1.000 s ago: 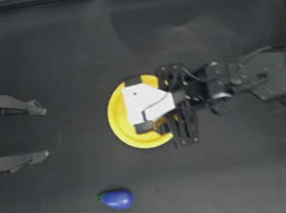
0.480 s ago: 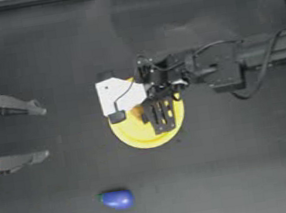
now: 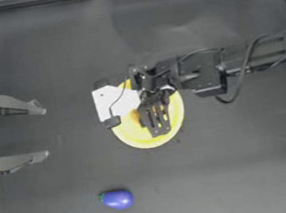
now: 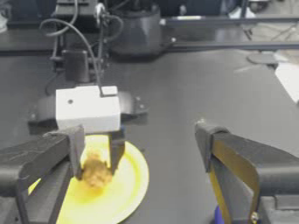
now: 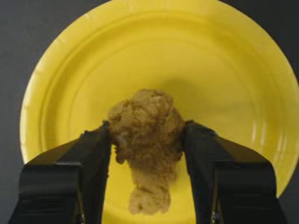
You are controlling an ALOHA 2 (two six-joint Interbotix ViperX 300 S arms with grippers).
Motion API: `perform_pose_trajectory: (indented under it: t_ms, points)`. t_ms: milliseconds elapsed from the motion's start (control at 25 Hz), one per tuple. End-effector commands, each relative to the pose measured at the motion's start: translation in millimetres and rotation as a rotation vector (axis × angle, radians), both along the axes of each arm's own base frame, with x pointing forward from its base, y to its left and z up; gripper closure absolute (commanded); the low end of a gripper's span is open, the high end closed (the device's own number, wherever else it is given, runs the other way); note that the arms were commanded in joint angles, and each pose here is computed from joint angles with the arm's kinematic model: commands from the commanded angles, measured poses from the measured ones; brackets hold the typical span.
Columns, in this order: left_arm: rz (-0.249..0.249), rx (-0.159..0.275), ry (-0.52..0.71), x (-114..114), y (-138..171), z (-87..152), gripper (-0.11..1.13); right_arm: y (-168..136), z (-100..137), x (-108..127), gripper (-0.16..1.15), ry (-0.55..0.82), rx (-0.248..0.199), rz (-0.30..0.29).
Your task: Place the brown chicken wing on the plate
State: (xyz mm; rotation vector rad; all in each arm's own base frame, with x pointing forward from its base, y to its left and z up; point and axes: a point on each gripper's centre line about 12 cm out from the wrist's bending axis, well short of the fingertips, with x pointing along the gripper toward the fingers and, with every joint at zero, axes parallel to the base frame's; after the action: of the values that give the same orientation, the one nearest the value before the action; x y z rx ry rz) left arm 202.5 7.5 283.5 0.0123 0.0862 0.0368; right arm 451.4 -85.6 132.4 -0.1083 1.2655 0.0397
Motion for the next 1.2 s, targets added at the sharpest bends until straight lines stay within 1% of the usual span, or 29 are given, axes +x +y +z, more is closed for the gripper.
perform_pose_trajectory:
  t_ms: [40,200,320,600,680,840,960,1120,1200]
  points:
    - [0.002,0.000,-0.005,4,0,5,-0.01,-3,20,7,0.57,-0.058,-0.014,-0.001]
    - [0.002,-0.001,-0.005,4,0,4,-0.01,-3,20,9,0.53,-0.073,-0.021,0.010]
    - [0.002,0.000,-0.005,4,0,4,-0.01,-3,20,10,0.45,-0.076,-0.023,0.026]
    - [0.002,-0.001,-0.003,4,0,4,-0.01,-8,20,10,0.03,-0.083,-0.022,0.008]
    - [0.002,0.000,-0.003,4,0,4,-0.01,-10,20,10,-0.05,-0.084,-0.020,0.001]
    - [0.002,-0.001,-0.003,4,0,4,-0.01,-11,20,10,-0.04,-0.084,-0.021,-0.001]
    - [0.002,0.000,-0.003,4,0,4,-0.01,-11,25,10,-0.04,-0.091,-0.018,-0.004]
    - [0.002,0.000,-0.003,4,0,4,-0.01,-6,47,8,-0.04,-0.136,0.015,-0.014]
    - [0.002,-0.001,-0.002,4,0,4,-0.01,-4,61,5,-0.04,-0.163,0.022,-0.017]
